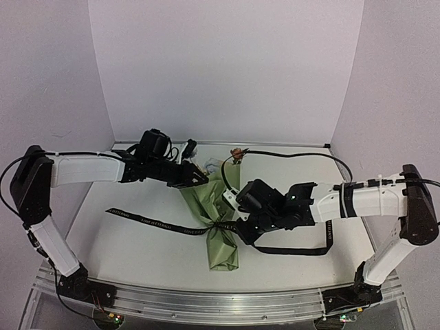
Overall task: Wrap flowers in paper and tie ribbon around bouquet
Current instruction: Cross the half-tied ribbon over the folded bouquet.
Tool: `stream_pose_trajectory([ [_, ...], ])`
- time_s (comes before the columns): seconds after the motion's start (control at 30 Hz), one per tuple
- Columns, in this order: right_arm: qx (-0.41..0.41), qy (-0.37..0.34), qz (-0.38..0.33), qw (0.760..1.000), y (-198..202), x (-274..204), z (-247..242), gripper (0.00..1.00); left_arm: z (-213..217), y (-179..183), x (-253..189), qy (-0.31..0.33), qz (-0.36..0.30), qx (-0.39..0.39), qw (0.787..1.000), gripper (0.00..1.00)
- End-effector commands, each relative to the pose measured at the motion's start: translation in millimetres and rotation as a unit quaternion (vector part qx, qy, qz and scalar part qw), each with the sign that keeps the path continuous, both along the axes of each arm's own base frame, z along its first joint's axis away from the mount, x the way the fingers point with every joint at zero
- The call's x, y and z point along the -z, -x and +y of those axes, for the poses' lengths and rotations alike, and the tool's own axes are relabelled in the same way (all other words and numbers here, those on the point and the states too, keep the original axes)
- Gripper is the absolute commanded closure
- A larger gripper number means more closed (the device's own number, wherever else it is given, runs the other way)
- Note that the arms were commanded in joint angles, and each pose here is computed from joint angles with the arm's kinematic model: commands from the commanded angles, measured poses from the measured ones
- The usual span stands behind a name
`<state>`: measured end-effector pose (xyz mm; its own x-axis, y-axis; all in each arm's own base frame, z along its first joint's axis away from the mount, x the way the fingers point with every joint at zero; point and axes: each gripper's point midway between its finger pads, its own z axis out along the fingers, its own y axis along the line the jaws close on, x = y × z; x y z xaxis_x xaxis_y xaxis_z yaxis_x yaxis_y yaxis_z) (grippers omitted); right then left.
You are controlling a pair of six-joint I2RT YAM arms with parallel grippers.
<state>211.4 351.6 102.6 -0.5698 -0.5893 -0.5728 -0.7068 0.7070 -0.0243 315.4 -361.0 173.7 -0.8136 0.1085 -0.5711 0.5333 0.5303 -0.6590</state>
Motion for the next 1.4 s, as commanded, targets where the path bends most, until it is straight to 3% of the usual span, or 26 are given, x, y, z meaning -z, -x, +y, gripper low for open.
stream_pose_trajectory([
  [0.0,0.033,-0.018,-0.016,0.999,-11.0,-19.7,-10.6,1.0,-0.1,35.4,-19.7,-0.006,-0.045,0.036,0.998,0.71],
  [0.33,0.047,-0.082,0.02,0.995,-15.5,-23.3,-6.3,1.0,-25.6,80.2,10.7,-0.026,-0.091,0.127,0.987,0.64],
  [0.93,0.065,-0.127,0.048,0.989,-13.9,-20.3,-7.9,1.0,-65.8,96.4,39.0,-0.05,-0.121,0.183,0.974,0.58],
  [1.1,0.066,-0.13,0.049,0.988,-13.3,-20.6,-7.9,1.0,-73.4,91.9,43.1,-0.064,-0.131,0.171,0.974,0.65],
  [1.37,0.076,-0.125,0.048,0.988,-12.8,-16.7,-14.5,0.98,-78.0,86.3,42.4,-0.068,-0.148,0.154,0.975,0.97],
])
